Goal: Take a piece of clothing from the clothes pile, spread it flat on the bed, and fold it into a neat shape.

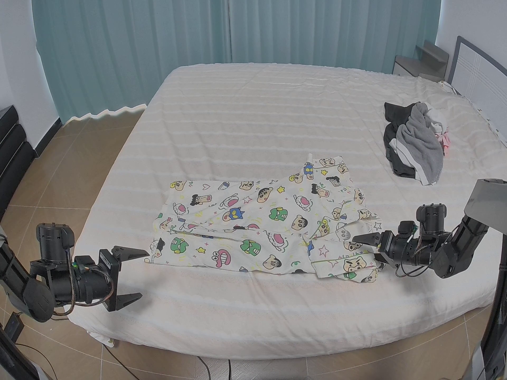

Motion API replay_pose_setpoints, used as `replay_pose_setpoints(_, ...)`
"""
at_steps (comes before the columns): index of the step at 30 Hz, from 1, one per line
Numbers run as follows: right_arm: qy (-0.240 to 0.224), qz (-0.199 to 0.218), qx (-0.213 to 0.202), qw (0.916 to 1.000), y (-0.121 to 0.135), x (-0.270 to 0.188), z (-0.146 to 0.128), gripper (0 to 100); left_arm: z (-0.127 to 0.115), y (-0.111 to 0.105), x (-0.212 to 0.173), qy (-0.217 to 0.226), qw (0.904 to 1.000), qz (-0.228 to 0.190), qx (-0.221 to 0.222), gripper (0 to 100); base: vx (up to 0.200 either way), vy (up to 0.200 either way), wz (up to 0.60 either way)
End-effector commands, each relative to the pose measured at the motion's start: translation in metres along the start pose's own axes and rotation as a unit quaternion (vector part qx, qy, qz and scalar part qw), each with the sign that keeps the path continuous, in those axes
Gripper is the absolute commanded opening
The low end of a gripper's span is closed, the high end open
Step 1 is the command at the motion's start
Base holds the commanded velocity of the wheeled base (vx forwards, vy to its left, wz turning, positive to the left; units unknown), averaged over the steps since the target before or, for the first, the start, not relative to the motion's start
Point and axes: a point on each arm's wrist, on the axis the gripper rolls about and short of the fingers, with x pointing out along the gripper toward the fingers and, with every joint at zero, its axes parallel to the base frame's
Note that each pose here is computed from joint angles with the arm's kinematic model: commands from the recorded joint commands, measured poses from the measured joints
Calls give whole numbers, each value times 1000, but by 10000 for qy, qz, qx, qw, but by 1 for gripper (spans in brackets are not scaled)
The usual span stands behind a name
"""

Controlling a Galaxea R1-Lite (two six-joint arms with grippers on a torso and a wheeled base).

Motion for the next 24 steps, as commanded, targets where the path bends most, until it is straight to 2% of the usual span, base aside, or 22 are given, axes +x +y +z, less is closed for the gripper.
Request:
replay_pose_setpoints(1, 64, 88, 56, 9999, -10, 3, 3, 100, 0, 0, 0, 6, 10000, 10, -10, 100, 0, 0, 0)
replay_pose_setpoints(10, 328, 385, -43, 9987, -23, 10, 3, 100, 0, 1, 1, 15, 10000, 16, -10, 100, 0, 0, 0)
replay_pose_setpoints(11, 335, 408, -63, 9986, -23, 10, 3, 0, -1, 1, 1, 22, 10000, 16, -6, 100, 0, 0, 0)
replay_pose_setpoints(24, 214, 685, -170, 9973, -23, -1, 7, 0, -1, 1, 2, 45, 10000, 41, -15, 100, 0, 0, 0)
